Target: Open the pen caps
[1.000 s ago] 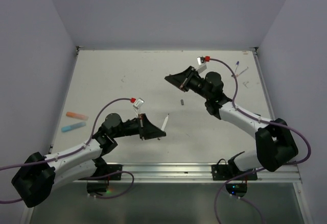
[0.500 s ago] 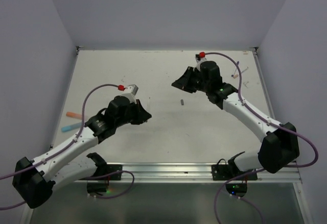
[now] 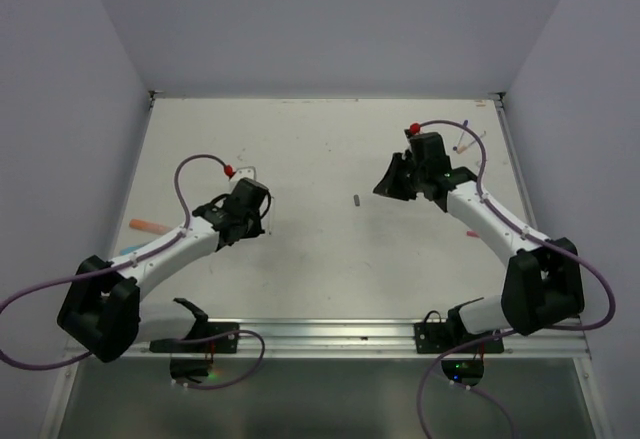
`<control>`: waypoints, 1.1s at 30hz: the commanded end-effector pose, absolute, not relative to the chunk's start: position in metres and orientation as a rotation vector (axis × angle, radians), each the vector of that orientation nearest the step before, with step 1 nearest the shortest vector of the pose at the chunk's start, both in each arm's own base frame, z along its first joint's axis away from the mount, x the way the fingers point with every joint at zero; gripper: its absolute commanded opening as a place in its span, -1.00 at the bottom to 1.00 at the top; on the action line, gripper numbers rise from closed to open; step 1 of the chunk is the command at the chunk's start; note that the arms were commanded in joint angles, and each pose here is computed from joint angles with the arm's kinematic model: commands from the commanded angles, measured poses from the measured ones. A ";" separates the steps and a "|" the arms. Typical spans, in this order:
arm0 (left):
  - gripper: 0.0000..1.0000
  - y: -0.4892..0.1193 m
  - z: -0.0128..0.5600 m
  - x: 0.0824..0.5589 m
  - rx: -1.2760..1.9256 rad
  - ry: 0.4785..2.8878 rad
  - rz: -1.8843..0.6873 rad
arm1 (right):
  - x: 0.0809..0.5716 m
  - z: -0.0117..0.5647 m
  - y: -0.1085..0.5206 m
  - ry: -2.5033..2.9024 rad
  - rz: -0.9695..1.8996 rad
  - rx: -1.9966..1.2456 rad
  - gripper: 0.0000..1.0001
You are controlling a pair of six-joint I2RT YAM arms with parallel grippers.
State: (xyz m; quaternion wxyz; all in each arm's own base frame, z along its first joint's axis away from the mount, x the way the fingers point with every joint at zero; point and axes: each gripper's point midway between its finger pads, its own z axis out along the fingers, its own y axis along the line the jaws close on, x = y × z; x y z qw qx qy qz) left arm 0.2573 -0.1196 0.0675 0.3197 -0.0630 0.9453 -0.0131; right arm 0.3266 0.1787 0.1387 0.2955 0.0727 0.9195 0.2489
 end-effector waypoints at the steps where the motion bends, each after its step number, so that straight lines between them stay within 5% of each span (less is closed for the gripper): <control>1: -1.00 -0.114 0.077 0.287 -0.173 2.409 0.016 | 0.327 0.116 0.163 2.503 0.581 0.170 -1.00; 12: -1.00 -0.128 0.050 0.303 -0.090 2.451 -0.049 | 0.344 0.082 0.159 2.590 0.533 0.128 -1.00; 19: -0.74 -0.131 0.043 0.306 -0.093 2.460 -0.087 | 0.359 0.071 0.165 2.616 0.539 0.108 -1.00; 33: -0.62 -0.138 0.020 0.307 -0.085 2.501 -0.179 | 0.373 0.060 0.174 2.647 0.571 0.086 -0.98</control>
